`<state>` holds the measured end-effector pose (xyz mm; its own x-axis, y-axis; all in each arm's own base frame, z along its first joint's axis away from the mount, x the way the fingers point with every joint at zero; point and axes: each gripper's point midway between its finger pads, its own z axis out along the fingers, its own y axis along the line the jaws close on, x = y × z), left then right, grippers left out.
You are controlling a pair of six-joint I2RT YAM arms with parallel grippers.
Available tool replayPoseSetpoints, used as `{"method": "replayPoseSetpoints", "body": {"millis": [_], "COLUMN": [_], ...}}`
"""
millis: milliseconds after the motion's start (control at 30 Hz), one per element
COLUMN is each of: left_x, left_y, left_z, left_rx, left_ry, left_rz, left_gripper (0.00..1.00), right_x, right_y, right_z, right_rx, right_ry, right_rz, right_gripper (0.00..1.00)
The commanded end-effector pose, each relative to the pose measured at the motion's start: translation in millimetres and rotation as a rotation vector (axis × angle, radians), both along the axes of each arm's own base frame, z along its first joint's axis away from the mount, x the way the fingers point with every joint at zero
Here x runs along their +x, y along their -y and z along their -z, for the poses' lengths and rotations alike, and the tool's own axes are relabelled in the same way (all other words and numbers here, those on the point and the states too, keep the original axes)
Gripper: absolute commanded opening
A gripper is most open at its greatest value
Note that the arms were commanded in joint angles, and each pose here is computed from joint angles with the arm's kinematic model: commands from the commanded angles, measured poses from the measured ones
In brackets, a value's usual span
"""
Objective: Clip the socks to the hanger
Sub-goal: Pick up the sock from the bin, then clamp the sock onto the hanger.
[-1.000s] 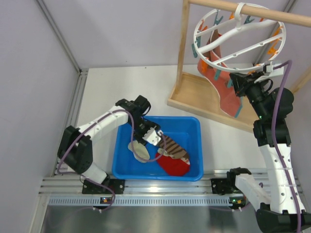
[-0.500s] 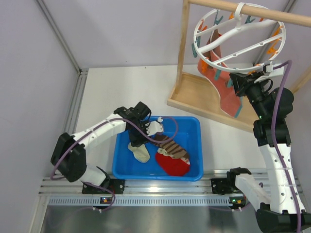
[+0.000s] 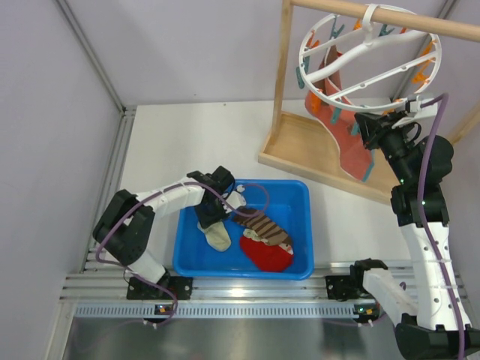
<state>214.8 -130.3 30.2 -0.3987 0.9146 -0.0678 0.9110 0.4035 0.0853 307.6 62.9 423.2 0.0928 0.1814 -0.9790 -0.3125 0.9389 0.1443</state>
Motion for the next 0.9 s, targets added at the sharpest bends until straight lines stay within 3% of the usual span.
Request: {"method": "replayPoseSetpoints", "body": {"millis": [0,100,267,367,567,867], "left_x": [13.1,15.6,26.8,35.7,43.7,65.2], "left_y": [12.2,25.4,56.6,72.8,120.0,203.9], "left_z": [3.6,-5.6,-56.5,-100.5,-205.7,-313.1], "left_rx": [-0.058,-0.143,-0.365,-0.496,-0.775,-0.993], "left_ry": [0.045,0.059,0.182,0.290,0.494,0.742], "left_rz": [-0.011,-0.009,0.018,0.061,0.304,0.504], "left_gripper": [0.45,0.28,0.00,0.00,0.00,0.00], "right_x": [-10.9,-12.1,-13.6,-14.1,-17.0,-15.2], "right_y": [-1.8,-1.0,-1.8,-2.8,-11.3,-21.4], "right_z": [-10.9,-12.1,-13.7,-15.1,-19.2,-29.2], "right_rx": [-0.024,-0.027,-0.025,-0.019,-0.002,0.037], "right_ry": [0.015,0.021,0.025,0.028,0.038,0.039], "right_rz": [-0.011,-0.007,-0.010,-0.016,-0.065,-0.124], "right_gripper": [0.00,0.00,0.00,0.00,0.00,0.00]}}
